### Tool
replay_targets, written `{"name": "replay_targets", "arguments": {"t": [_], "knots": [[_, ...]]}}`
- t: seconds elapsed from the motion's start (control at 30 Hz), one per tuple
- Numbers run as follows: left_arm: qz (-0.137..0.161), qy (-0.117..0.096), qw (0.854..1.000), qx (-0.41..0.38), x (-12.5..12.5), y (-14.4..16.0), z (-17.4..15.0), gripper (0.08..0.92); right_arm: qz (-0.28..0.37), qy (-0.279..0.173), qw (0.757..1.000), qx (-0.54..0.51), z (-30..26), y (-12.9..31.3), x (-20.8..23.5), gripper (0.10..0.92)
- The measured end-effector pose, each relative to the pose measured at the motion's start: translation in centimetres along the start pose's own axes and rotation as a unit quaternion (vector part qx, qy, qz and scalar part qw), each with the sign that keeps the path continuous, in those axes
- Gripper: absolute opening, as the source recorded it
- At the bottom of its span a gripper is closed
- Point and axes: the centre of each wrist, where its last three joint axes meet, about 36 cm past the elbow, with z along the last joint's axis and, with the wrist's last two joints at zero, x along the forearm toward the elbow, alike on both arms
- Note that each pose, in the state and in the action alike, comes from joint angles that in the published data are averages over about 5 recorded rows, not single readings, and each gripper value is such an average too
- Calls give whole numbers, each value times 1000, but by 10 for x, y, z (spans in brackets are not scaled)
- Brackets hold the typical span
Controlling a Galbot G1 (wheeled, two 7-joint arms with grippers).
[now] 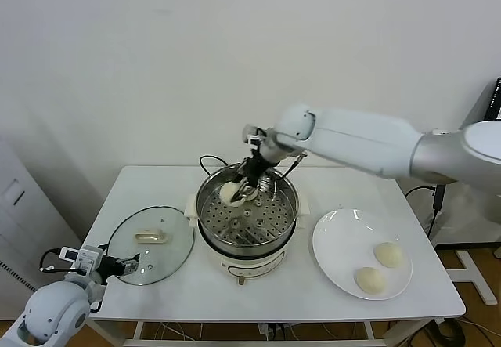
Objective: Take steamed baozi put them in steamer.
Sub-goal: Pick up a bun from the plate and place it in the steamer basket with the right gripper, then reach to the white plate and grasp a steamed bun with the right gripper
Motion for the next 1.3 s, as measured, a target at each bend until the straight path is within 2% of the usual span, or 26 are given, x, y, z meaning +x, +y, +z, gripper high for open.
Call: {"name": "replay_targets", "arguments": {"t": [0.3, 0.4, 0.6, 0.67, 0.77, 0.93, 1.1, 1.3], "knots": [[0, 0, 1000, 0, 0, 0, 0, 823, 2, 16, 1000, -7, -4, 3, -34, 509], [-1, 0, 1000, 1, 0, 0, 0, 823, 4, 20, 1000, -10, -4, 4, -38, 557], [-1, 3, 1000, 2, -1, 1, 2, 823, 6, 21, 1000, -10, -3, 2, -31, 725], [-1, 3, 1000, 2, -1, 1, 2, 823, 7, 24, 1000, -6, 0, 1, -20, 777], [0, 1, 1000, 1, -1, 1, 0, 823, 11, 33, 999, 5, 8, -4, 8, 816], [3, -3, 1000, -1, 1, -1, -2, 823, 16, 60, 998, 24, 36, -6, 72, 822], [5, -6, 1000, -5, 2, -2, -3, 823, 4, 94, 995, 31, 87, 7, 132, 823], [6, -11, 1000, -7, 6, -3, -6, 823, -22, 115, 993, 24, 159, 41, 169, 823]]}}
